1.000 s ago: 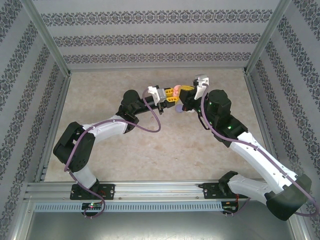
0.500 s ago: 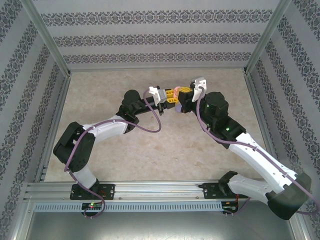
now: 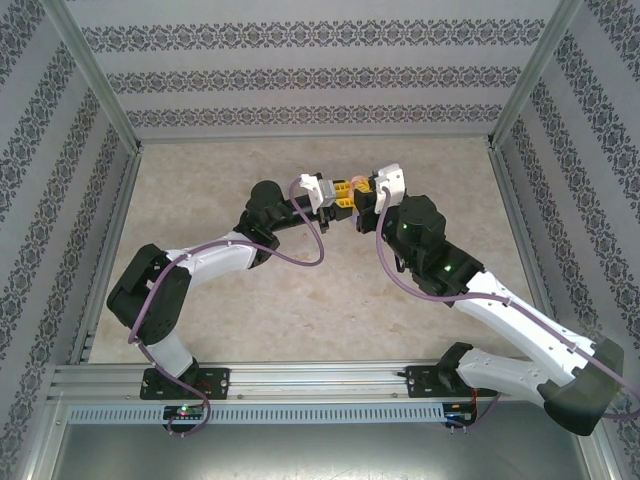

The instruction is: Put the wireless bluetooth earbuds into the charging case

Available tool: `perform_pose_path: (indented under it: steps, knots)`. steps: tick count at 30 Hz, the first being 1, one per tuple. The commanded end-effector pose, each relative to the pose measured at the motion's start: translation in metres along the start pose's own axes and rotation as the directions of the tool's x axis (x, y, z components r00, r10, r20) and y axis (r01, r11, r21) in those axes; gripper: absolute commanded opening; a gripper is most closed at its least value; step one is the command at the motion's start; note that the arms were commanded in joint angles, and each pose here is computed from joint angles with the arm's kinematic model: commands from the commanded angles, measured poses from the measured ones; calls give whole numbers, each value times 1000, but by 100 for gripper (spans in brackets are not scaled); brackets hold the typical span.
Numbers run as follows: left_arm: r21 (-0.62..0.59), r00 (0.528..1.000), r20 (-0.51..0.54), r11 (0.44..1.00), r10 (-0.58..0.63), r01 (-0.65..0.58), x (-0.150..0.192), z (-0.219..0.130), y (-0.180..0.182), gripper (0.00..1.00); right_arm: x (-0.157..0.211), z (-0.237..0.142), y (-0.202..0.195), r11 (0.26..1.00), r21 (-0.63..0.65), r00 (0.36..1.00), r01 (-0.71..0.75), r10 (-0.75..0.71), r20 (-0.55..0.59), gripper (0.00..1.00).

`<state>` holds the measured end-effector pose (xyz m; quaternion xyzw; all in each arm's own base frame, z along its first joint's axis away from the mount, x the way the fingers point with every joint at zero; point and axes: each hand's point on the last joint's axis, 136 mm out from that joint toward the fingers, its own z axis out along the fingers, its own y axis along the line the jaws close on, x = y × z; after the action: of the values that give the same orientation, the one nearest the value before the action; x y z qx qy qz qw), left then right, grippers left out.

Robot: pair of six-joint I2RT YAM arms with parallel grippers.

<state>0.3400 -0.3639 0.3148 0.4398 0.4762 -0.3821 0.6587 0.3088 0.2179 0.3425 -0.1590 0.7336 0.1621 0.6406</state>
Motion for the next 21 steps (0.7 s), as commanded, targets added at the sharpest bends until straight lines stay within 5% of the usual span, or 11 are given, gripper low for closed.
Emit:
perform_pose_path:
  steps: [1, 21]
  knots:
    - [-96, 986, 148, 994, 75, -61, -53, -1, 18, 0, 60, 5, 23, 996, -80, 978, 44, -59, -201, 6]
    - [-100, 994, 108, 995, -18, 29, -4, 2, 19, 0, 29, 23, 14, 991, 120, 963, -64, 93, -252, 47]
